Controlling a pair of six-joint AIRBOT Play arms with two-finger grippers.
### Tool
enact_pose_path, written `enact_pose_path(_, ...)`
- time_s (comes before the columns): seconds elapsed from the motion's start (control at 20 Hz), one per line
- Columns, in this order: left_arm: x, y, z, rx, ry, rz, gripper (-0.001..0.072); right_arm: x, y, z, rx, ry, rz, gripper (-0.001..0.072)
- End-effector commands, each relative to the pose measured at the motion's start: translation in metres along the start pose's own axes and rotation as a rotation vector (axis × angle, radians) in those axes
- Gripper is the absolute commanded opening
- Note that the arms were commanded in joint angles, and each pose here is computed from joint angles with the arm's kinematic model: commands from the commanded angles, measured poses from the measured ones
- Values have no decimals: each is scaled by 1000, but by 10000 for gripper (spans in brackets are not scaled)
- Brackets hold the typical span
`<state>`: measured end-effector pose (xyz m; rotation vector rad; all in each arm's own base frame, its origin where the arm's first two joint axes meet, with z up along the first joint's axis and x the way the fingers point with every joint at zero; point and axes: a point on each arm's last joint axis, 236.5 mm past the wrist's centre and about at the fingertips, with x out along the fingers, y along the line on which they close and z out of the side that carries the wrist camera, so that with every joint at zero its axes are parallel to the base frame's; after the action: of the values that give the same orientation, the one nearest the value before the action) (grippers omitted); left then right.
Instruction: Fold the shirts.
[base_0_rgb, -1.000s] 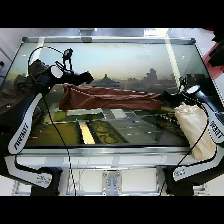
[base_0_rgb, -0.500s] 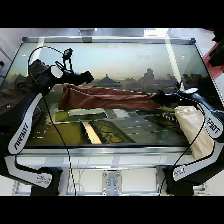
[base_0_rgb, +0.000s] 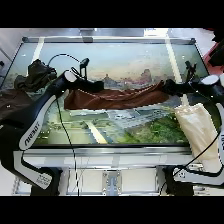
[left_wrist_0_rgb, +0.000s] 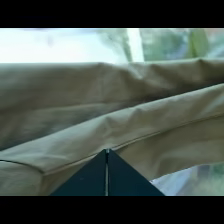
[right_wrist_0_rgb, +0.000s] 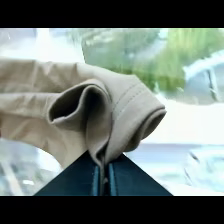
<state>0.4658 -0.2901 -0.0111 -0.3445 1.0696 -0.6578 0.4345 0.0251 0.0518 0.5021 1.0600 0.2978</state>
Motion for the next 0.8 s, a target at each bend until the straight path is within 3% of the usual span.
enact_pose_path(0.0,34,-40,-19,34,21,-74,14,-73,-9,-3,-80,13,-232,30)
enact_pose_path(0.1,45,-54,-17,40,-7,-85,13,-99,-1,12,-117,-53,-272,29)
enact_pose_path(0.55,96,-150,-28,117,30,-243,13,-93,45,20,-151,-89,-135,28)
enact_pose_path(0.75,115,-144,-37,65,66,-236,13,-77,82,29,-220,-135,-79,27)
